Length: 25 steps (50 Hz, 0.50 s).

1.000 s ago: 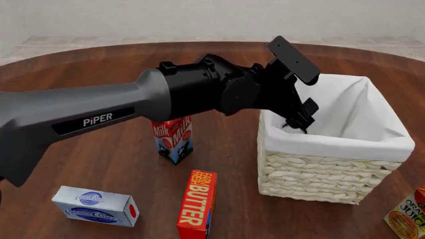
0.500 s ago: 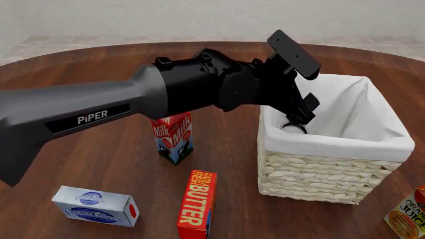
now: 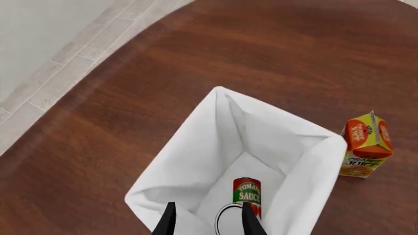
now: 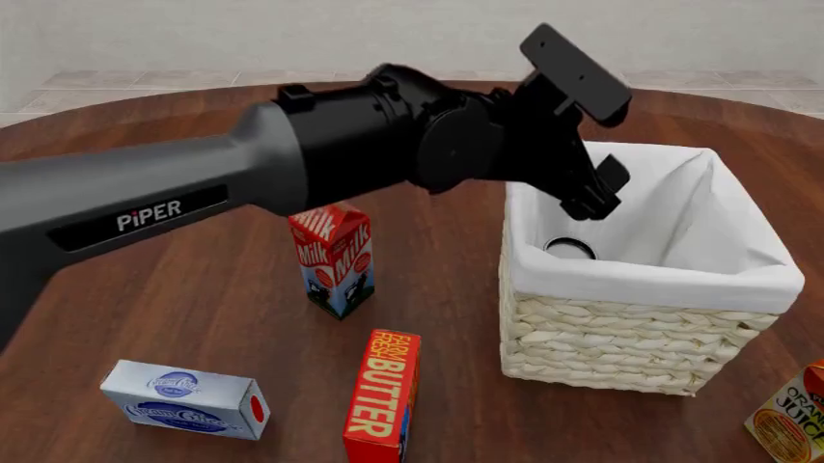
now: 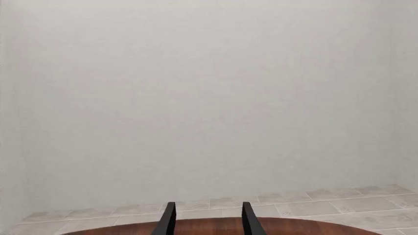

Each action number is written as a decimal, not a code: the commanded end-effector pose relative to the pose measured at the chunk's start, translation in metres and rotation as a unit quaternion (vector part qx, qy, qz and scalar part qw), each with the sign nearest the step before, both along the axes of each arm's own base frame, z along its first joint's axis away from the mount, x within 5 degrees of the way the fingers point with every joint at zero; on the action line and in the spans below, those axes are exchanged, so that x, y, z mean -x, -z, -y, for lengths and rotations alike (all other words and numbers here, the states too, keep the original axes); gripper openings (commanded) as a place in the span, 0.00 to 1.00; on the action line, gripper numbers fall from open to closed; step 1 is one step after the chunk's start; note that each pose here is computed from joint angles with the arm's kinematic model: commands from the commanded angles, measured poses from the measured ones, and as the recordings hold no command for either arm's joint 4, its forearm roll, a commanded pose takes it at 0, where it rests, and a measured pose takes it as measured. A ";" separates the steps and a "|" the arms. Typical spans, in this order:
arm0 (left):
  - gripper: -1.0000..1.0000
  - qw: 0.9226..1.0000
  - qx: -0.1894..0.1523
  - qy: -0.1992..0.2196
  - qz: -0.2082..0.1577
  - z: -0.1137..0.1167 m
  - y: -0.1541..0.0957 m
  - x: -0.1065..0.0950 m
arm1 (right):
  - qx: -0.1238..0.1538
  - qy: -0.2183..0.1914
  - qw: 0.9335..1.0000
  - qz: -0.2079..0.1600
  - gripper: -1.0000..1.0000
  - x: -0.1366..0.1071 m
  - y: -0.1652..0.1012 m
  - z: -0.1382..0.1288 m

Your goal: Pick up the alphabet soup and the tomato sauce, and put them in the basket.

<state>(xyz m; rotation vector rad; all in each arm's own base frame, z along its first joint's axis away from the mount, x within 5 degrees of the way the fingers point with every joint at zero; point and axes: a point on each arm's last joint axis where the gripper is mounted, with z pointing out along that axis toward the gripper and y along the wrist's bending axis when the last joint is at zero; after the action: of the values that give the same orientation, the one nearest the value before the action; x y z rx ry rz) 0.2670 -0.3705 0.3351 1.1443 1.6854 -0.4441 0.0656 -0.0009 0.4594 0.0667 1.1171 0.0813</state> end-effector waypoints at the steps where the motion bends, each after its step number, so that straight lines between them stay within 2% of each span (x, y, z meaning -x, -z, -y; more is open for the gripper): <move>1: 1.00 1.000 0.004 0.002 0.005 -0.002 -0.007 0.003 | 0.002 -0.002 1.000 0.000 1.00 0.001 0.000 0.000; 25: 1.00 1.000 0.014 -0.001 0.010 -0.010 -0.020 0.006 | 0.008 -0.005 1.000 -0.002 1.00 -0.007 0.000 -0.001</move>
<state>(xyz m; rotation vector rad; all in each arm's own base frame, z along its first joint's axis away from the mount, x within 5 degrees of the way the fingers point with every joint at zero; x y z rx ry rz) 0.2622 -0.3634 0.3506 1.1303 1.6630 -0.4496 0.0693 0.0000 0.4590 0.0521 1.1212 0.0818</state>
